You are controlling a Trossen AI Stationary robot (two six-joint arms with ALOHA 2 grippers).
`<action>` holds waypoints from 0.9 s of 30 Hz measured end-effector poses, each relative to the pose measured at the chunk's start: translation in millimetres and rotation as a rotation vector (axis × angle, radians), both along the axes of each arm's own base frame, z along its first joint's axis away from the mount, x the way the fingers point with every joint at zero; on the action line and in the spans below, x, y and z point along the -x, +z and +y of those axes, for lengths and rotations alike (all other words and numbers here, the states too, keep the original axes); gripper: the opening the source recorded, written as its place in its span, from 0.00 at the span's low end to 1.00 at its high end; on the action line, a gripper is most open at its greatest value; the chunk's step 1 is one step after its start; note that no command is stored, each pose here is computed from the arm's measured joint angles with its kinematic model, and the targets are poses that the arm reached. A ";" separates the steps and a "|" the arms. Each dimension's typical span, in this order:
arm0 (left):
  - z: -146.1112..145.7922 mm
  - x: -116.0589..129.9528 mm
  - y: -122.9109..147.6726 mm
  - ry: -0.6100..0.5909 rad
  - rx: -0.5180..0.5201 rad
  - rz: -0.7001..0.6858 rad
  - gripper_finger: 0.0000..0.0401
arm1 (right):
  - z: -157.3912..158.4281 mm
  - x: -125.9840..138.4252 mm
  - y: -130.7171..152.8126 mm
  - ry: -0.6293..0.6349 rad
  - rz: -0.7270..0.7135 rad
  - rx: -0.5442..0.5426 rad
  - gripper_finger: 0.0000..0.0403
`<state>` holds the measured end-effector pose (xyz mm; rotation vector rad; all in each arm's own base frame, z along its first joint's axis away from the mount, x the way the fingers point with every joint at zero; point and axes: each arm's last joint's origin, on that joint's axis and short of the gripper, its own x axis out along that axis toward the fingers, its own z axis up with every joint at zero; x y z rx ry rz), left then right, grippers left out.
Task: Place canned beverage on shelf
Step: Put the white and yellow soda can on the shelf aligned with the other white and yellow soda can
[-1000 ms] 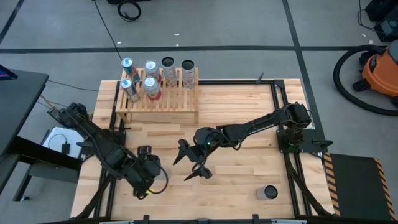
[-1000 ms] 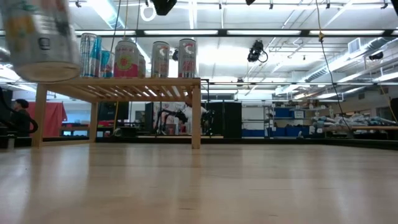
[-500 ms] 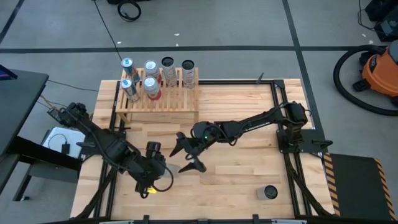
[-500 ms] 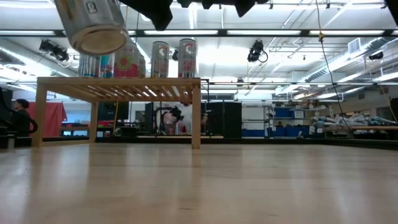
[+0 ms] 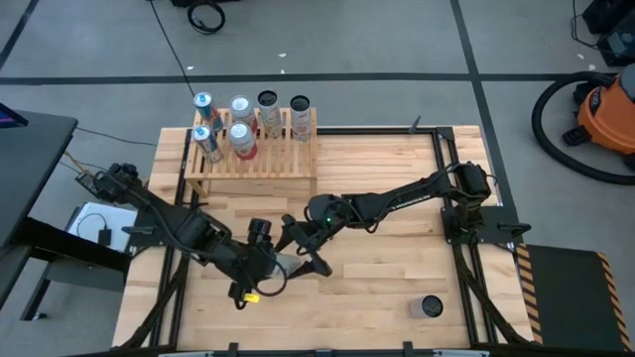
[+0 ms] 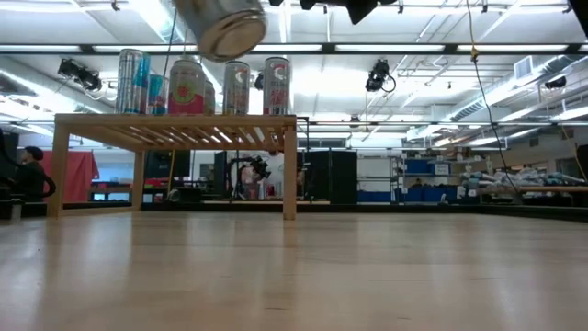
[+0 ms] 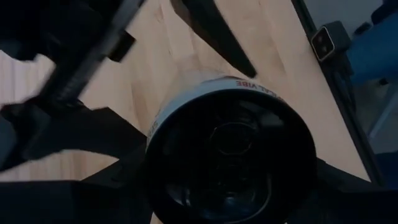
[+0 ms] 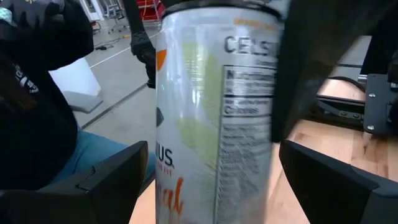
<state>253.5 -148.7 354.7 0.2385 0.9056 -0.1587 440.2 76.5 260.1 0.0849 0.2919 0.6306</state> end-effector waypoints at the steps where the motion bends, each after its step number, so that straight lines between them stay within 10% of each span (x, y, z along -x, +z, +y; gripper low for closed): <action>1: 0.7 -1.1 0.4 -0.003 -0.001 -0.007 0.66 | 0.3 0.1 -0.1 0.001 0.001 0.000 0.92; 27: 12.6 -10.6 1.8 -0.018 0.001 -0.020 0.66 | 3.8 2.0 -1.7 0.053 0.010 0.011 0.65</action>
